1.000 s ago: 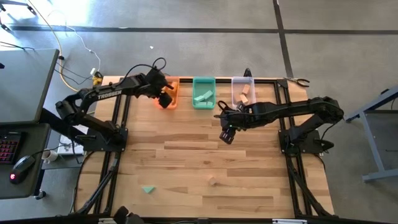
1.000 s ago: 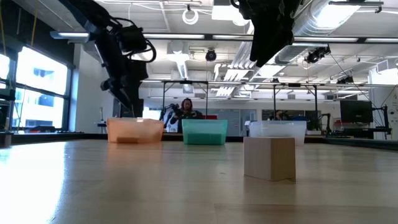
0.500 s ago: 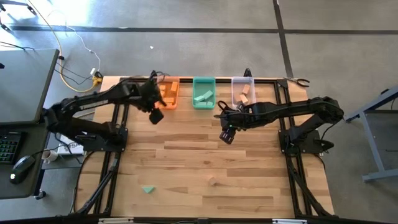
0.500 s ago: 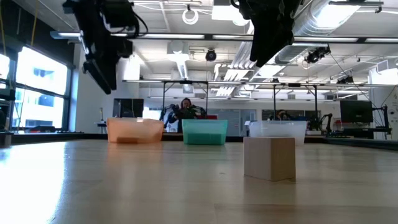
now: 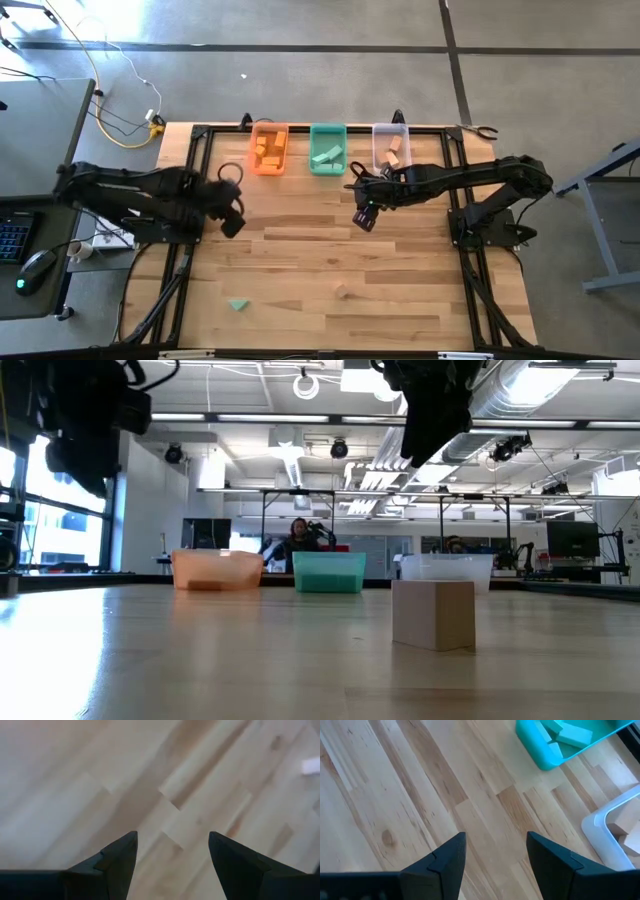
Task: Sort & place blocks by color
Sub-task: Put the blue block into the blue bin
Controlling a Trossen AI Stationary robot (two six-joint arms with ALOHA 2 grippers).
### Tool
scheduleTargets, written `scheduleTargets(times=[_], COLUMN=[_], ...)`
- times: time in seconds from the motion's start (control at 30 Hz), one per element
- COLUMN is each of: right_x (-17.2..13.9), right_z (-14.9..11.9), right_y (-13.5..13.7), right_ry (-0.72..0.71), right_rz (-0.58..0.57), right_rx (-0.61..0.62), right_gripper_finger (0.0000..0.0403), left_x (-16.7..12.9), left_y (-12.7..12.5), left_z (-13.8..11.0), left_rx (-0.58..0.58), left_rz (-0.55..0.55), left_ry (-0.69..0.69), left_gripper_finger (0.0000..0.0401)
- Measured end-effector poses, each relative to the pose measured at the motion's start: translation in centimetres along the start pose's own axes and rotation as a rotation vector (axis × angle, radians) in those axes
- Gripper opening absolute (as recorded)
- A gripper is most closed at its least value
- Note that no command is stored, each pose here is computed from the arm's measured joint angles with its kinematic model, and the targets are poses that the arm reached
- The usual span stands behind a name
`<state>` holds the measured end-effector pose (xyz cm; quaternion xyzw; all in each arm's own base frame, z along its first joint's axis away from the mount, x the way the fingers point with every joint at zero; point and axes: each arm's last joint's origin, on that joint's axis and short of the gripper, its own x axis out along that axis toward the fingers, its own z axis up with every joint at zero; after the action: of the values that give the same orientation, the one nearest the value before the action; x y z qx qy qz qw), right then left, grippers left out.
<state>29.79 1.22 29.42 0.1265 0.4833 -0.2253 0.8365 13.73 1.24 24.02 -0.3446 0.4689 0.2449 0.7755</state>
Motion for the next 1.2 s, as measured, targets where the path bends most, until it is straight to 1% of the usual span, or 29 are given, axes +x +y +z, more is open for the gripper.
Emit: scheduleTargets(times=[0.07,0.27,0.37,0.57,0.67,0.9,1.03,1.2], right_x=[0.0,0.0,0.0,0.0,0.0,0.0,0.0,0.0], right_z=[0.0,0.0,0.0,0.1,0.1,0.1,0.2,0.2], right_y=[0.0,0.0,0.0,0.0,0.0,0.1,0.1,0.1], right_ry=[-0.001,-0.001,-0.002,-0.008,-0.009,-0.014,-0.017,-0.023], right_rz=[0.000,0.000,0.001,0.004,0.004,0.007,0.008,0.012], right_rx=[0.000,0.000,0.000,0.003,0.003,0.000,0.000,0.002], right_gripper_finger=[0.0195,0.0195,0.0195,0.0195,0.0195,0.0195,0.0195,0.0195], left_x=[-0.1,-0.1,-0.2,0.1,0.5,1.7,2.6,3.6], left_y=[-0.7,-2.6,-3.5,-4.9,-5.8,-8.5,-9.7,-10.4], left_z=[-0.8,-3.2,-4.3,-6.7,-7.7,-10.0,-11.6,-13.3], left_rx=[-0.012,0.004,-0.030,-0.091,-0.089,0.013,0.139,0.294], left_rz=[-0.017,-0.064,-0.090,-0.088,-0.089,-0.182,-0.212,-0.209], left_ry=[0.003,0.037,0.072,0.108,0.112,0.128,0.141,0.155], left_gripper_finger=[0.0231,0.0230,0.0230,0.0230,0.0230,0.0229,0.0229,0.0229])
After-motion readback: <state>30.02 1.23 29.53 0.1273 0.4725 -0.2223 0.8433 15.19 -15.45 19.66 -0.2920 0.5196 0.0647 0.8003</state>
